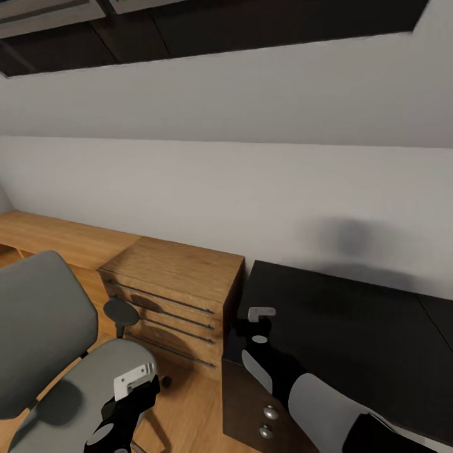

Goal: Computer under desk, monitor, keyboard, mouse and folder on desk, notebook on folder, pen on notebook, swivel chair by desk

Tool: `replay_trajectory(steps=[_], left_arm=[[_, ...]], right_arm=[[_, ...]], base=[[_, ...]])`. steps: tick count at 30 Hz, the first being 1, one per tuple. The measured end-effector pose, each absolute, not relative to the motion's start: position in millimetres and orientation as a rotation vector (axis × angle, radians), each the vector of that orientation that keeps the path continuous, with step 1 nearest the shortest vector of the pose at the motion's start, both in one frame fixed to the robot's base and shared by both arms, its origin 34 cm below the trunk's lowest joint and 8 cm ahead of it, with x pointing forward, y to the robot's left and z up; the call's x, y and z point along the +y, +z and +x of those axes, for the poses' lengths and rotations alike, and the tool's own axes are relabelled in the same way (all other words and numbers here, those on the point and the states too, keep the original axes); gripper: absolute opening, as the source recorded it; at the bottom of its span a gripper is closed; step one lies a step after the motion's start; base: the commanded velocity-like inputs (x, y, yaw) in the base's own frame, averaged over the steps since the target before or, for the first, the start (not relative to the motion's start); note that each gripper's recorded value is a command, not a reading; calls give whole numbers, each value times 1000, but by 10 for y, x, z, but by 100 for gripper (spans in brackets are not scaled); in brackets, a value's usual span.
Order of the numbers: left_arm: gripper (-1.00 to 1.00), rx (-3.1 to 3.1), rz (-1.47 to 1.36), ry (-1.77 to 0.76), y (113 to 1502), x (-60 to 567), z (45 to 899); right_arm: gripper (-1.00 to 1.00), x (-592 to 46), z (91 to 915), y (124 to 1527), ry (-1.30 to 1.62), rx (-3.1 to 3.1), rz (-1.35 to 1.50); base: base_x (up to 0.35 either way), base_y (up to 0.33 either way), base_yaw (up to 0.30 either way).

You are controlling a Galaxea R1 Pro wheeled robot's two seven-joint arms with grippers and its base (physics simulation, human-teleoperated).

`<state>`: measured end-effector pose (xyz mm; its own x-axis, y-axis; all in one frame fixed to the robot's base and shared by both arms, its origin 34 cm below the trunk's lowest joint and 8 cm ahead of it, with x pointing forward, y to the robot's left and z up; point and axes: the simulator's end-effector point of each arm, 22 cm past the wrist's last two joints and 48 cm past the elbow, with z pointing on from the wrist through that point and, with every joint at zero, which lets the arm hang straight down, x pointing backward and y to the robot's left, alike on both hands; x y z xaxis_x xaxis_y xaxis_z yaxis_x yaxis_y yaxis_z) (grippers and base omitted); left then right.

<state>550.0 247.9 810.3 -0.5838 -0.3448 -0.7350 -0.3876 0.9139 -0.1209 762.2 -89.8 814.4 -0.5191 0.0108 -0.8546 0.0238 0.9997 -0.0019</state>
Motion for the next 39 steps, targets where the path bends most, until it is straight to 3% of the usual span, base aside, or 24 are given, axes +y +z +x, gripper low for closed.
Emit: replay_trajectory(steps=[39], left_arm=[[100,2241,-526,65,7773,2466,5513]], right_arm=[[100,-996,7393,7454,-64,2323,-4]], base=[[0,0,0]])
